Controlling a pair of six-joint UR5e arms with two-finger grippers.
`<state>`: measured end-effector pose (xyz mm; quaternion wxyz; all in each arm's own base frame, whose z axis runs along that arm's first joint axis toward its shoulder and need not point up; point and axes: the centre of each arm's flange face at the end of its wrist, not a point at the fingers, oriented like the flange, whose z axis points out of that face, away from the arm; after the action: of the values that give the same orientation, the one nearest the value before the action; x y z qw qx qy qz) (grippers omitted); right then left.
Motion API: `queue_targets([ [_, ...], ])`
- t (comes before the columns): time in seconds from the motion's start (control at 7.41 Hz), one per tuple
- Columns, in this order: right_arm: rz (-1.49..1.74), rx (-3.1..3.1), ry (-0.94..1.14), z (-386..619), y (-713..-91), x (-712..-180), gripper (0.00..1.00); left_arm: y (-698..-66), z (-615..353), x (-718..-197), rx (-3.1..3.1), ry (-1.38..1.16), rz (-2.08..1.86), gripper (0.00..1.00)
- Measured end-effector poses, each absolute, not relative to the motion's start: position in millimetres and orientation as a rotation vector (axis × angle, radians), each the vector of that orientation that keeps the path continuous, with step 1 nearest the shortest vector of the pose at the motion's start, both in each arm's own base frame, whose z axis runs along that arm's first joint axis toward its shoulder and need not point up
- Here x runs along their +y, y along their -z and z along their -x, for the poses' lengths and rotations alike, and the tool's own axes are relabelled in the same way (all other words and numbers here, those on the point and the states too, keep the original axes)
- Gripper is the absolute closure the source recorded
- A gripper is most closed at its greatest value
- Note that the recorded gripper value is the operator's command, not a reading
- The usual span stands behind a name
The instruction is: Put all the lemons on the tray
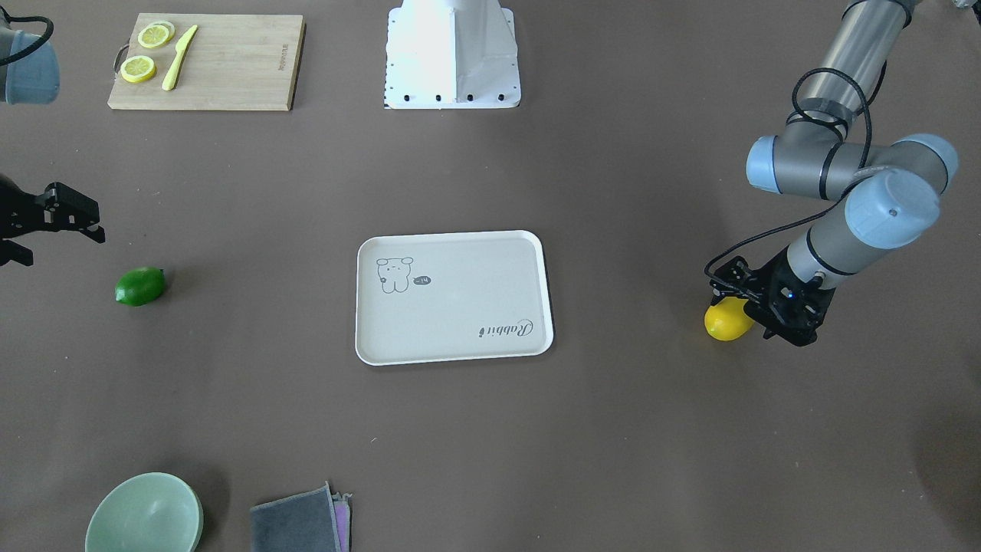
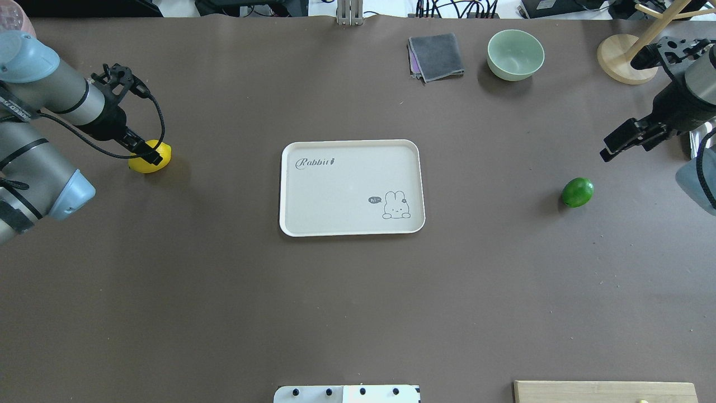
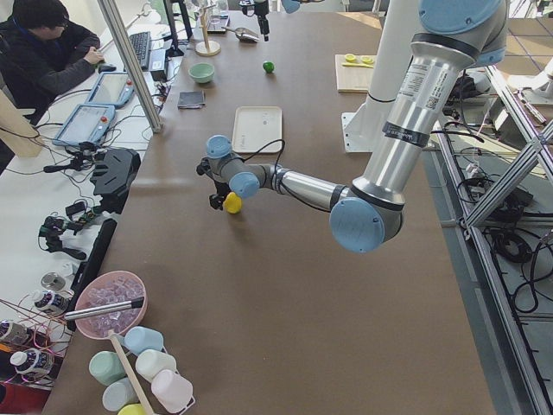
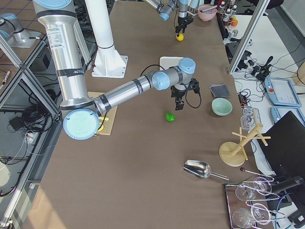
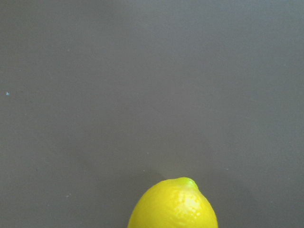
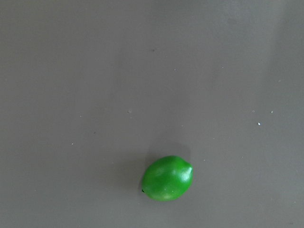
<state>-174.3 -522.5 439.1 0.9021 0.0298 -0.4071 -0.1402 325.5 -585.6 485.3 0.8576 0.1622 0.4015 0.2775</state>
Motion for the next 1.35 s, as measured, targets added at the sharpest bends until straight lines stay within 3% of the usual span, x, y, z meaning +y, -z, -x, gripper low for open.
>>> queue_targets([
  [0.13,-0.061,-0.837,0.287,176.0,-438.9,-522.2,0.0,-487.1,-332.7,-581.2,0.841,-0.592,-0.335,0.09],
  [0.27,-0.061,-0.834,0.285,176.8,-438.7,-522.0,0.0,-488.0,-337.0,-578.8,0.841,-0.598,-0.331,0.36],
  [0.4,-0.061,-0.833,0.284,177.0,-438.4,-521.9,0.0,-488.3,-339.1,-578.2,0.841,-0.595,-0.326,0.8],
  [0.54,-0.062,-0.833,0.282,177.1,-437.8,-521.7,0.0,-486.6,-340.1,-578.6,0.846,-0.566,-0.314,1.0],
  [1.35,-0.062,-0.836,0.273,176.9,-434.2,-520.6,0.0,-402.4,-361.4,-572.9,0.985,-0.312,-0.225,1.0],
])
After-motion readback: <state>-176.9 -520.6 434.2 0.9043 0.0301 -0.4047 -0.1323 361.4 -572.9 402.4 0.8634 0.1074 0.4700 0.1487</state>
